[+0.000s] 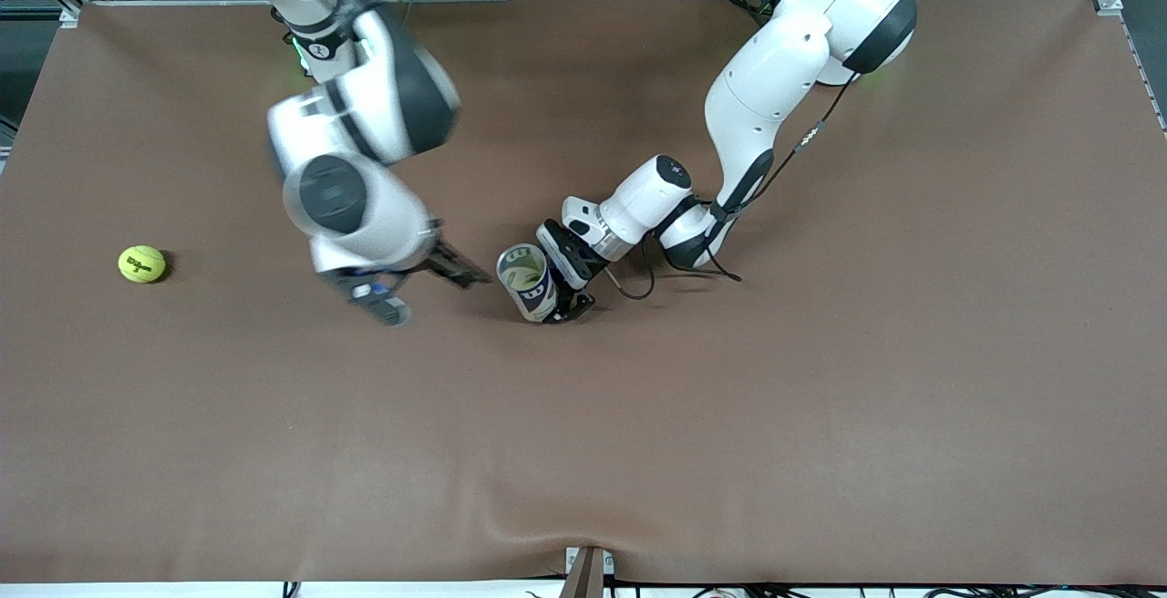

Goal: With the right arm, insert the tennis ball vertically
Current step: 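Open the right gripper to drop the ball, then withdraw it, then grasp the second tennis ball with the right gripper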

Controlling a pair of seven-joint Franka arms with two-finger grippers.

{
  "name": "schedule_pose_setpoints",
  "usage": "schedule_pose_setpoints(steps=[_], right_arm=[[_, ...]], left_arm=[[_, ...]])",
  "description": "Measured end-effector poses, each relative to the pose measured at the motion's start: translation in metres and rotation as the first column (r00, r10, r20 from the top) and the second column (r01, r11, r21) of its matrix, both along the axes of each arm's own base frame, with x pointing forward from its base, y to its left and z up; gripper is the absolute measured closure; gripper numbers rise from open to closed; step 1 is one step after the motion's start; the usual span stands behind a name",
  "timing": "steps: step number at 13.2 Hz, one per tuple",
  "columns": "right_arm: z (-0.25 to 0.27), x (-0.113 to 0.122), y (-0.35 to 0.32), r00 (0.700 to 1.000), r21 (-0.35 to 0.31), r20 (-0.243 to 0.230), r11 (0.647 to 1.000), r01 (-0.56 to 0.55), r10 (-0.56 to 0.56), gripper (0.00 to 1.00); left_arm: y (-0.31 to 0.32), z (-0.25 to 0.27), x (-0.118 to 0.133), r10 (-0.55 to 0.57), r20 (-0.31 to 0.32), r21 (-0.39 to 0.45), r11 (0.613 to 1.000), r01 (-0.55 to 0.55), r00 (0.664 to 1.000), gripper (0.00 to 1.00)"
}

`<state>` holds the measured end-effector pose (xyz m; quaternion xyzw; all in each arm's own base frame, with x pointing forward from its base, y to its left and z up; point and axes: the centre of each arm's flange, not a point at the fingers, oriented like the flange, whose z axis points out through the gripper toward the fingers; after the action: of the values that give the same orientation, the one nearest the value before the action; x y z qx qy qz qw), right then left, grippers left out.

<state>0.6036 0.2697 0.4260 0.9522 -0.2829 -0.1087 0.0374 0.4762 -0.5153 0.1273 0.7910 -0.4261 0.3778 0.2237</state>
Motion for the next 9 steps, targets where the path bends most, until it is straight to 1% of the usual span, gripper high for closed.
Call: schedule_pose_setpoints(steps=[2, 3, 4, 6, 7, 8, 9], right_arm=[[0.013, 0.015, -0.076, 0.997, 0.030, -0.051, 0.998, -0.054, 0.056, 0.00], [0.019, 0.020, -0.117, 0.993, 0.052, -0.076, 0.995, -0.087, 0.091, 0.00], [0.024, 0.022, -0.159, 0.986, 0.073, -0.103, 0.990, -0.121, 0.128, 0.00], [0.030, 0.019, -0.239, 0.965, 0.094, -0.150, 0.975, -0.201, 0.213, 0.00], [0.031, 0.018, -0.272, 0.956, 0.105, -0.158, 0.967, -0.233, 0.247, 0.00], [0.030, 0.016, -0.302, 0.947, 0.115, -0.161, 0.959, -0.261, 0.277, 0.00], [0.029, 0.014, -0.331, 0.938, 0.122, -0.165, 0.950, -0.289, 0.306, 0.00]], left_arm=[[0.000, 0.000, 0.000, 0.000, 0.000, 0.000, 1.000, 0.000, 1.000, 0.19], [0.000, 0.000, 0.000, 0.001, 0.000, 0.000, 1.000, -0.001, 1.000, 0.17], [0.000, 0.000, 0.000, 0.001, 0.000, 0.000, 1.000, -0.001, 1.000, 0.17], [0.001, -0.001, 0.001, 0.001, 0.000, 0.001, 1.000, -0.001, 1.000, 0.13], [0.001, -0.001, 0.001, 0.002, 0.000, 0.001, 1.000, -0.002, 1.000, 0.04], [0.002, -0.001, 0.001, 0.003, 0.000, 0.001, 1.000, -0.003, 1.000, 0.00], [0.003, -0.001, 0.003, 0.005, 0.000, 0.001, 1.000, -0.005, 1.000, 0.00]])
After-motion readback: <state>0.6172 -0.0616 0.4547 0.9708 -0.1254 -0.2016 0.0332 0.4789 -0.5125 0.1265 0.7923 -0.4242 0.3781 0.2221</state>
